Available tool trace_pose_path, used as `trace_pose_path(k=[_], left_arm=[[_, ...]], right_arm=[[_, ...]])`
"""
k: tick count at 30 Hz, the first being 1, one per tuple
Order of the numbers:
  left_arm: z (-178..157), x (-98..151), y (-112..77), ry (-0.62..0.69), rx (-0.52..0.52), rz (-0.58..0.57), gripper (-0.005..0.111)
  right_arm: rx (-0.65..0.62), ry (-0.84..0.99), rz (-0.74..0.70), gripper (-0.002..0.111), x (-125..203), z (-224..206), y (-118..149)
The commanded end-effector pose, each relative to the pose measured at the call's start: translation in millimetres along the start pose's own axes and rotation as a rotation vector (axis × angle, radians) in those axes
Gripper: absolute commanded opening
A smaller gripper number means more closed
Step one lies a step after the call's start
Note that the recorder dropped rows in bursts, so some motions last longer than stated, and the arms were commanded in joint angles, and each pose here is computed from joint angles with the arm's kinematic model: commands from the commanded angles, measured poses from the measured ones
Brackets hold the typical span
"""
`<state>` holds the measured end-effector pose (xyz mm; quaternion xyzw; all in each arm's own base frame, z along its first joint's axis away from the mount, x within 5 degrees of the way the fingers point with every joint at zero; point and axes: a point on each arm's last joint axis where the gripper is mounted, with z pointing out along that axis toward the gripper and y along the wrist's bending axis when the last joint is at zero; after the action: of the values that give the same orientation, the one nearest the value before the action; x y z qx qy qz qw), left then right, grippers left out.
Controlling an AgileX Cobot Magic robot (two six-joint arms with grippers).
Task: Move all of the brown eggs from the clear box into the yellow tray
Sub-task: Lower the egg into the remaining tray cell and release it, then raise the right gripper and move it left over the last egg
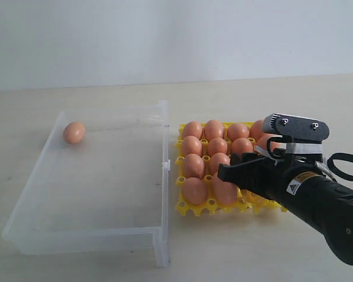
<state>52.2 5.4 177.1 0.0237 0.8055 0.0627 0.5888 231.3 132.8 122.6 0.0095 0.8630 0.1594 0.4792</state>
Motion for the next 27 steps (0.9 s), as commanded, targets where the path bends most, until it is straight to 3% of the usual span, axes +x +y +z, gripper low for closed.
trace_pose_path(k=[1,6,13,17,21,23,27], left_arm=[[-0.4,-2.1,-0.2,-0.013,0.006,-0.006,0.0],[-0.4,-2.1,-0.2,-0.013,0.006,-0.006,0.0],[-0.4,-2.1,-0.2,-0.013,0.006,-0.006,0.0],[-0.4,-2.1,-0.2,-0.013,0.006,-0.006,0.0],[-0.4,-2.1,-0.2,-0.013,0.006,-0.006,0.0],[-0.4,-2.1,-0.2,-0.013,0.006,-0.006,0.0],[-0.4,-2.1,-0.2,-0.013,0.006,-0.006,0.0]], right_arm=[[-0.007,-0.027,-0.026,0.051,-3.8,1.3,0.5],[-0.007,-0.027,-0.026,0.058,-3.8,1.3,0.5],[-0.027,-0.031,0.019,0.055,-12.3,-2.3,5.4],[-0.144,0.122,-0.071,0.032,-41.5,3.4,40.9],[-0.131,0.422,-0.277,0.007,-64.5,20.1,72.6],[-0.135,0.478,-0.362,0.0,-74.7,28.9,82.0],[-0.172,0.451,-0.416,0.0,-99.6,43.8,101.4]])
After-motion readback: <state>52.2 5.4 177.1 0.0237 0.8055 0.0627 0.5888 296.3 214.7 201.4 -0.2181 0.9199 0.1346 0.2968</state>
